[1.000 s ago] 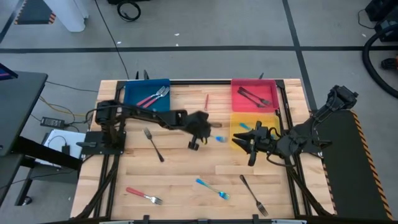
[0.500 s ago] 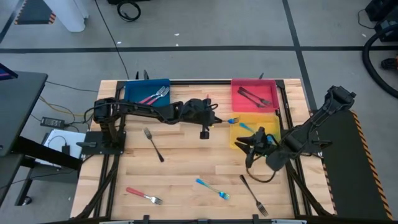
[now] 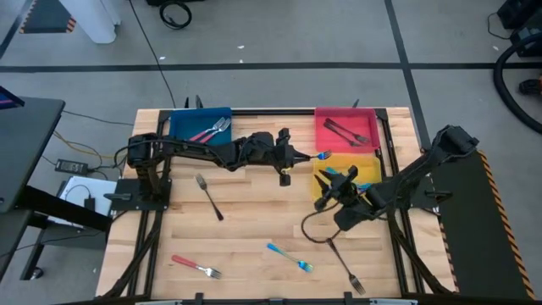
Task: Sort silverware by color (type)
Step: Put the top blue fork into the yellow bin
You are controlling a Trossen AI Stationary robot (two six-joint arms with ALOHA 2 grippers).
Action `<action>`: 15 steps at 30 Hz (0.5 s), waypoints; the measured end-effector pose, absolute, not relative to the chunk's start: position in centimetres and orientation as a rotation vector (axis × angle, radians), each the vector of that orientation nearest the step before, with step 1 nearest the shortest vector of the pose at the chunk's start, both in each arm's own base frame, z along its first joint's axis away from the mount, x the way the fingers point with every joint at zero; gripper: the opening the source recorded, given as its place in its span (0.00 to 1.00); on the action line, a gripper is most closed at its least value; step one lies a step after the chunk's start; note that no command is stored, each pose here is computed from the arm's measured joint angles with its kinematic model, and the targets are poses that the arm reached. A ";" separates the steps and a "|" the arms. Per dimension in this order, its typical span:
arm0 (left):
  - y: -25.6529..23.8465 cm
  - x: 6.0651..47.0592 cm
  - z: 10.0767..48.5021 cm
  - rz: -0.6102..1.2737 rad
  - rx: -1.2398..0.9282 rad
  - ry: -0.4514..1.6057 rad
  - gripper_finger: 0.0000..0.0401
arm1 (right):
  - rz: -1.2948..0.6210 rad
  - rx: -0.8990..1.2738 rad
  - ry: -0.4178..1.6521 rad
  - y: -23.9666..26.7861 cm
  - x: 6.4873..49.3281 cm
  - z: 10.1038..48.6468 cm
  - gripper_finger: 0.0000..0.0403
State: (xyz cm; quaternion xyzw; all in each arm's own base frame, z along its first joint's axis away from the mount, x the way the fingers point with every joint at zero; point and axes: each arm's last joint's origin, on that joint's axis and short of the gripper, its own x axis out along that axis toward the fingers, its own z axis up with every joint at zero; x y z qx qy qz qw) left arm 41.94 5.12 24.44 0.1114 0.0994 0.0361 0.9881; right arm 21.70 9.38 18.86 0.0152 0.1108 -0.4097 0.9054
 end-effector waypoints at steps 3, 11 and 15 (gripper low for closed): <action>5.0 42.0 24.6 0.069 0.233 0.188 0.02 | -0.883 0.018 0.232 8.7 22.2 18.6 0.27; 4.5 42.1 24.7 0.057 0.261 0.172 0.02 | -0.939 -0.056 0.194 8.3 23.4 19.1 0.27; 4.5 42.0 24.7 0.058 0.261 0.172 0.02 | -0.965 -0.074 0.151 8.4 23.5 20.1 0.27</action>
